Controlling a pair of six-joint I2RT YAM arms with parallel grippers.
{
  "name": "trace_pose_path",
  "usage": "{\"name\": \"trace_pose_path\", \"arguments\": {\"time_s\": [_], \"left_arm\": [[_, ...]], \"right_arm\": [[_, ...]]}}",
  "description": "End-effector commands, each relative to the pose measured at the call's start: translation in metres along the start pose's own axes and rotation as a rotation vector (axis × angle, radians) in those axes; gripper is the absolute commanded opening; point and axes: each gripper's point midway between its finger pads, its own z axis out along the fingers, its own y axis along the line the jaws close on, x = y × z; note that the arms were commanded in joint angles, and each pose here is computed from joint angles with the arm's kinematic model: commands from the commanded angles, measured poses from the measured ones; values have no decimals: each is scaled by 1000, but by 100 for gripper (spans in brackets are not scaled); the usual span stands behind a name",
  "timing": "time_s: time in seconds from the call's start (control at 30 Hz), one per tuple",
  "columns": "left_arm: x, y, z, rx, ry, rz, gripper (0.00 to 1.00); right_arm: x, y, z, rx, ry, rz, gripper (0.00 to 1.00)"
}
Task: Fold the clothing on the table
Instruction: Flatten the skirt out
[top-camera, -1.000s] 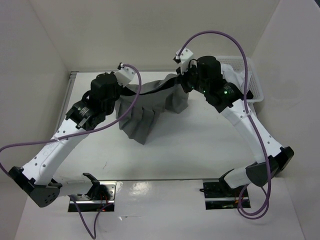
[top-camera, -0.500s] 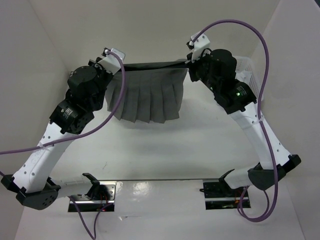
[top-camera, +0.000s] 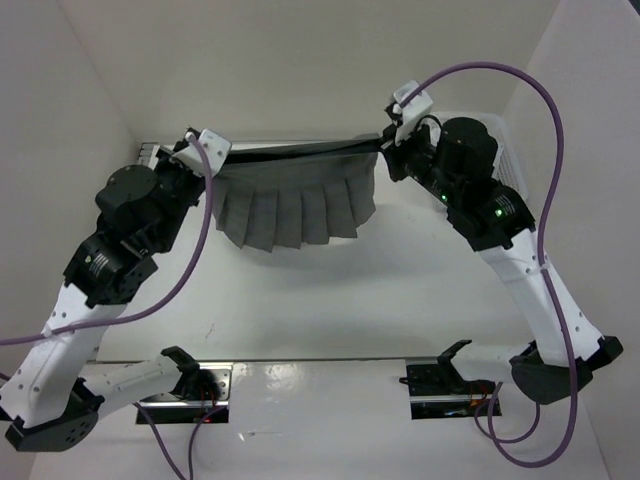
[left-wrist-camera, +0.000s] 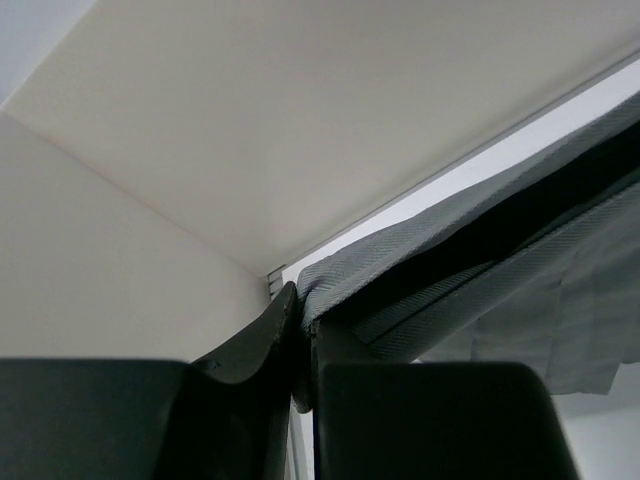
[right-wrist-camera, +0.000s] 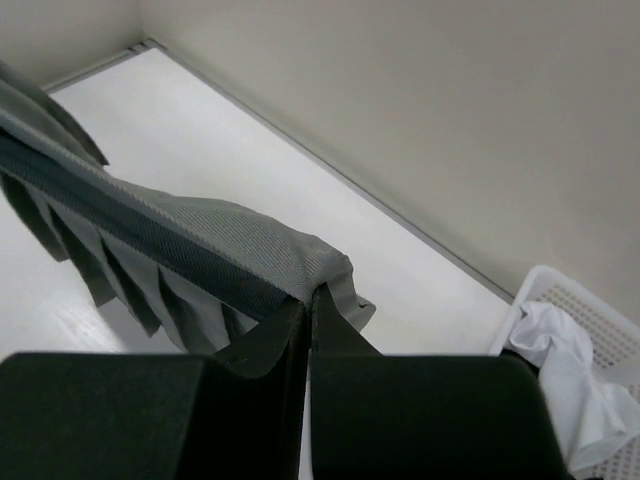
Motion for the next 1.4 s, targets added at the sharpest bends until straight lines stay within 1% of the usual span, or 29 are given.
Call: {"name": "trace_pose_path", "arguments": {"time_s": [0.0,0.13,0.17,0.2,0.23,0.27,0.3,0.33,0.4,0.43,0.47,0.53,0.57,0.67,0.77,0.83,0.87,0.93,0.97,1.03,1.07,1.1,1.13,1.17,1.2,1.23,1.27,1.3,1.37], "left_arm": [[14,44,-34,-129,26,-15,12],[27,32,-56,-20,7,11,12],[33,16,-61,72,3,41,12],[33,14,-73,107,-24,39,12],[43,6,-81,165,-3,73,12],[41,-9,-88,258,-37,86,12],[41,-13,-97,294,-59,93,12],[50,-22,-101,348,-36,117,12],[46,-31,-117,422,-87,120,12],[51,-36,-120,454,-73,122,12],[45,-40,-130,491,-110,113,10],[46,-46,-141,544,-125,120,9],[41,-53,-148,596,-158,123,8],[45,-70,-156,696,-159,127,8],[50,-84,-142,752,-116,129,6],[59,-94,-126,772,-59,141,3],[55,-97,-120,771,-68,146,3],[58,-104,-100,775,-20,145,1],[56,-106,-89,769,-18,157,1],[62,-112,-57,740,53,177,1],[60,-114,-42,716,55,181,1],[69,-121,-19,698,112,198,4],[72,-125,-7,689,126,203,4],[75,-126,7,676,139,199,4],[93,-128,28,668,206,192,7],[96,-131,39,675,202,175,7],[102,-131,50,672,217,164,9],[125,-130,67,664,276,148,11],[138,-128,88,638,299,104,15]], "right_arm": [[-13,-42,-40,142,-45,-45,0],[-7,-25,-70,17,-38,-81,0],[-14,-16,-83,-33,-70,-98,0],[-9,-14,-89,-53,-63,-115,0],[-1,-10,-95,-82,-37,-124,0],[-3,-1,-104,-130,-52,-142,0],[3,2,-106,-152,-32,-145,0],[8,8,-114,-183,-13,-149,0],[11,17,-123,-237,-6,-152,0],[18,23,-131,-269,17,-157,0],[16,30,-138,-304,4,-165,0],[28,37,-143,-349,45,-156,0],[30,45,-146,-390,51,-147,0],[48,55,-145,-462,121,-133,0],[61,57,-138,-488,182,-129,0],[74,56,-127,-485,225,-119,0],[74,53,-116,-472,217,-126,0],[89,47,-94,-435,254,-110,0],[87,43,-80,-415,236,-120,0],[106,35,-49,-385,297,-109,0],[111,33,-38,-376,313,-109,0],[115,27,-23,-344,321,-108,0],[131,26,-4,-345,364,-102,0],[137,23,9,-332,366,-106,0],[142,22,19,-325,375,-107,0],[162,21,32,-317,423,-104,0],[169,15,43,-297,424,-104,0],[174,15,50,-297,427,-103,0],[200,7,68,-279,481,-89,0]]}}
